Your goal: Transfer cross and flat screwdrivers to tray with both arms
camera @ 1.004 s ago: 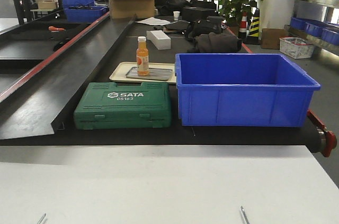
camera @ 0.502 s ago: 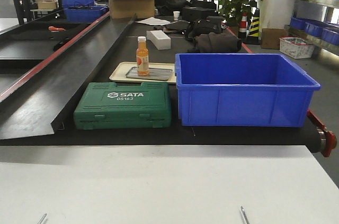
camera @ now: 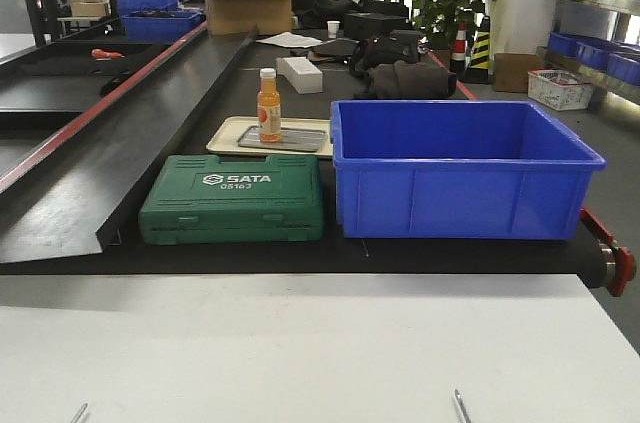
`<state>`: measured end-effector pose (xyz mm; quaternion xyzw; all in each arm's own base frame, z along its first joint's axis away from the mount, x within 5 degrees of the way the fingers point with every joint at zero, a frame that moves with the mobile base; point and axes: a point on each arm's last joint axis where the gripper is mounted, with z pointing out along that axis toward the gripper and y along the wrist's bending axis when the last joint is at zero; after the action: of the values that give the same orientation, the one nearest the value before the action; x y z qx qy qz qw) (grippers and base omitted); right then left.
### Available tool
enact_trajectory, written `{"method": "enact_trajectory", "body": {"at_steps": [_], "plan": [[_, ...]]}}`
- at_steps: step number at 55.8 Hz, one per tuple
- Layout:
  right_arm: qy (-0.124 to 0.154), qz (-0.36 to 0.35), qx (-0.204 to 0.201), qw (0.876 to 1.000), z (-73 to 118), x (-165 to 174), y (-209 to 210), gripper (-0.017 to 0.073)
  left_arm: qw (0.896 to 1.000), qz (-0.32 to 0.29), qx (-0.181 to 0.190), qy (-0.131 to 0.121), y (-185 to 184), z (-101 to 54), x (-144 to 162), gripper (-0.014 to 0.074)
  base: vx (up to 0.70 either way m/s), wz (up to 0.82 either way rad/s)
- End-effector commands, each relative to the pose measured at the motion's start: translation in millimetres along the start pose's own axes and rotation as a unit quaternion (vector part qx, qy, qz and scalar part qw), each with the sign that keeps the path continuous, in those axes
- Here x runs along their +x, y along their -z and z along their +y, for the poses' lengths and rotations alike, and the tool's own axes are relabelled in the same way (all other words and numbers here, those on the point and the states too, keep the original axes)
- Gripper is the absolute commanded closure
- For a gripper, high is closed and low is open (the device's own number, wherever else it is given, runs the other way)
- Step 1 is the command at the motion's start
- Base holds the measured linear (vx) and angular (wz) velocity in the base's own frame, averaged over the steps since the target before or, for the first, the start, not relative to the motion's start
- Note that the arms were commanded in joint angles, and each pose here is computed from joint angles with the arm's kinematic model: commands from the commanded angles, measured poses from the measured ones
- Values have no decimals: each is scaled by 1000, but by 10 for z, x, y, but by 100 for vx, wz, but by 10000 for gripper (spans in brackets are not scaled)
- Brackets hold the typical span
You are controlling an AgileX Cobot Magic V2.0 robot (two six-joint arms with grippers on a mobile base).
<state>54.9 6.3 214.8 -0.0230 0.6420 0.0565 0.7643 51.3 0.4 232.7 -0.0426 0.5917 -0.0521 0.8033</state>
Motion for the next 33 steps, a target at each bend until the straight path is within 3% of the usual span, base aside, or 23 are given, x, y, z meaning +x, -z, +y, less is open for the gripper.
{"method": "enact_trajectory", "body": {"at_steps": [1, 11, 19, 26, 33], "plan": [[6, -26, 0, 1000, 10, -243, -35, 562, 999, -51, 7, 5, 3, -38, -280, 579, 0, 0], [11, 43, 5, 999, 8, -411, -214, 546, 1000, 13, -2, 4, -70, -51, -373, 517, 0, 0], [11, 84, 6, 996, 8, -466, -407, 501, 999, 40, -6, 4, -215, -57, -421, 412, 0, 0], [10, 137, 7, 990, 3, -367, -586, 405, 996, 87, -13, 2, -391, -54, -399, 293, 0, 0], [10, 204, 10, 979, -6, -184, -725, 278, 986, 168, -22, -10, -553, -26, -199, 223, 0, 0]]}}
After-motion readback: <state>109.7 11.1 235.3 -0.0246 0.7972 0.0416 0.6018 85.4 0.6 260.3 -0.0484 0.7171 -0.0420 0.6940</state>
